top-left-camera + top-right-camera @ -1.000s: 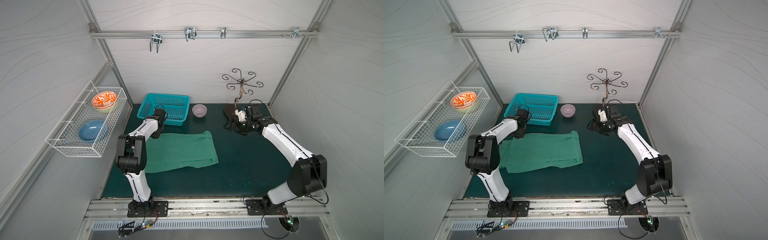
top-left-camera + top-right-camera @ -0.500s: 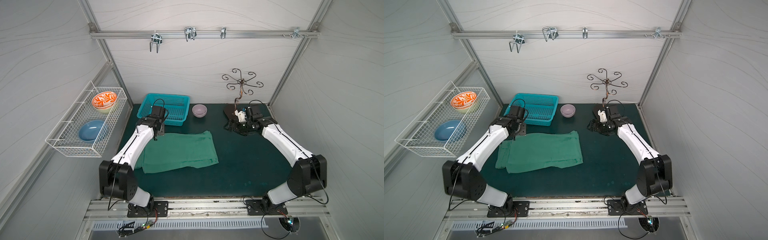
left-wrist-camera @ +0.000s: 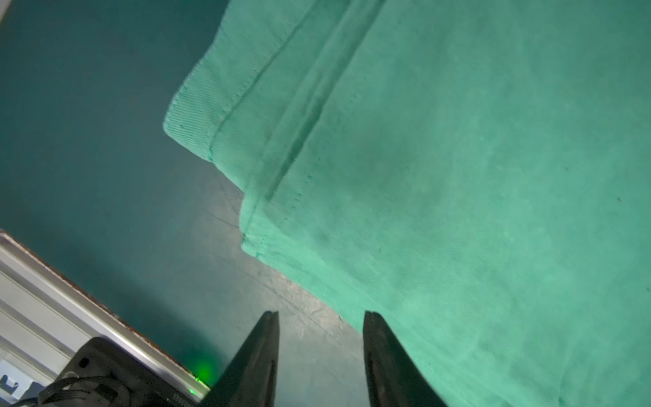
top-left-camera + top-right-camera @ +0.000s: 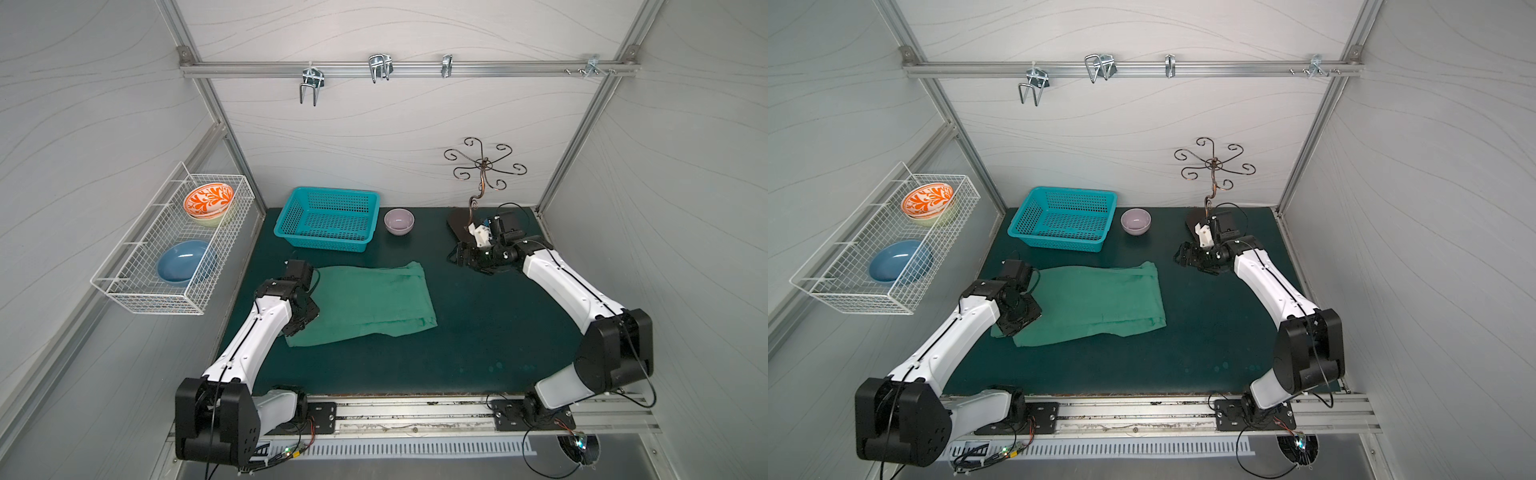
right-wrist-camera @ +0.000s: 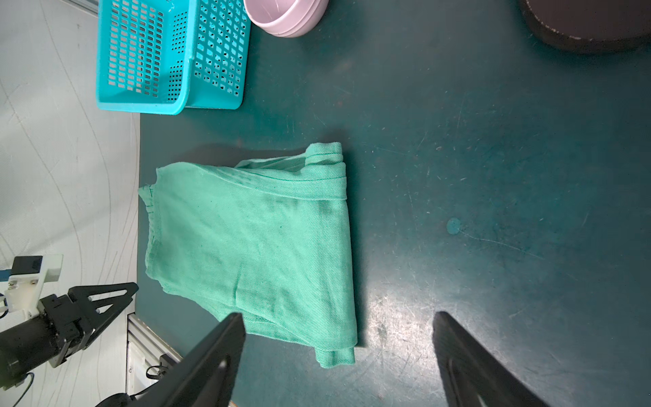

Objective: Roll up the long pants
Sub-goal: Fold the long pant at the center of the board.

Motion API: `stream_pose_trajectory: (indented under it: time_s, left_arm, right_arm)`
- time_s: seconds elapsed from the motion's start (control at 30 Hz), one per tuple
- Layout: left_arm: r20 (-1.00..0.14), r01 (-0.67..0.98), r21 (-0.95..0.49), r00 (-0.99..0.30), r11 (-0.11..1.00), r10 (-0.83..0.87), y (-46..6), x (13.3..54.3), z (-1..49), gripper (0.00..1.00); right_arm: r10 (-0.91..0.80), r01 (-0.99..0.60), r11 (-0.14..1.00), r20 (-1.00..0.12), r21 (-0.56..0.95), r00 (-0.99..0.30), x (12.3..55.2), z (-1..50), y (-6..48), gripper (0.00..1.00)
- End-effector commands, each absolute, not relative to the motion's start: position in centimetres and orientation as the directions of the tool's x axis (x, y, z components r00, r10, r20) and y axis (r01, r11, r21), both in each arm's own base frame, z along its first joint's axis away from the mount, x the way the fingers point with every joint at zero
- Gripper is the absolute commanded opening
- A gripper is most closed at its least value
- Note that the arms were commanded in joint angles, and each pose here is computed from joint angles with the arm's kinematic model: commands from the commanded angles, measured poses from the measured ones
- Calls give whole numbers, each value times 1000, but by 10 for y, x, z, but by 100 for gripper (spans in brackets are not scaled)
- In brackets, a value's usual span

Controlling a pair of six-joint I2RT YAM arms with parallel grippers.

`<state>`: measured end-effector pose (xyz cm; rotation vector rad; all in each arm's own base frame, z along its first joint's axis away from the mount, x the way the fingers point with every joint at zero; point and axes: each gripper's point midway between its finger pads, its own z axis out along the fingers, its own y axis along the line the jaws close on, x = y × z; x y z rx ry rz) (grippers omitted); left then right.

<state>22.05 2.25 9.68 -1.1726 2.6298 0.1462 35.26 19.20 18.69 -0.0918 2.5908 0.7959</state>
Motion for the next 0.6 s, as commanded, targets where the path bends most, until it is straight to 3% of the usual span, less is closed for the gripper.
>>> stream_pose_trajectory:
  time_s: [0.0,0.4,0.57]
  left_arm:
    - [-323,-826,-1,-533,564,-782,41,223,90,39]
    - [-291,-877,-28,-452,480,-843,51,230,62,40]
    - [-274,-884,-36,-440,466,-855,49,231,54,34]
  right_arm:
    - [33,-209,831,-419,516,-907,348,186,194,86]
    - [45,-197,834,-419,516,-907,348,187,187,87]
    - [51,-191,836,-419,515,-906,349,188,185,87]
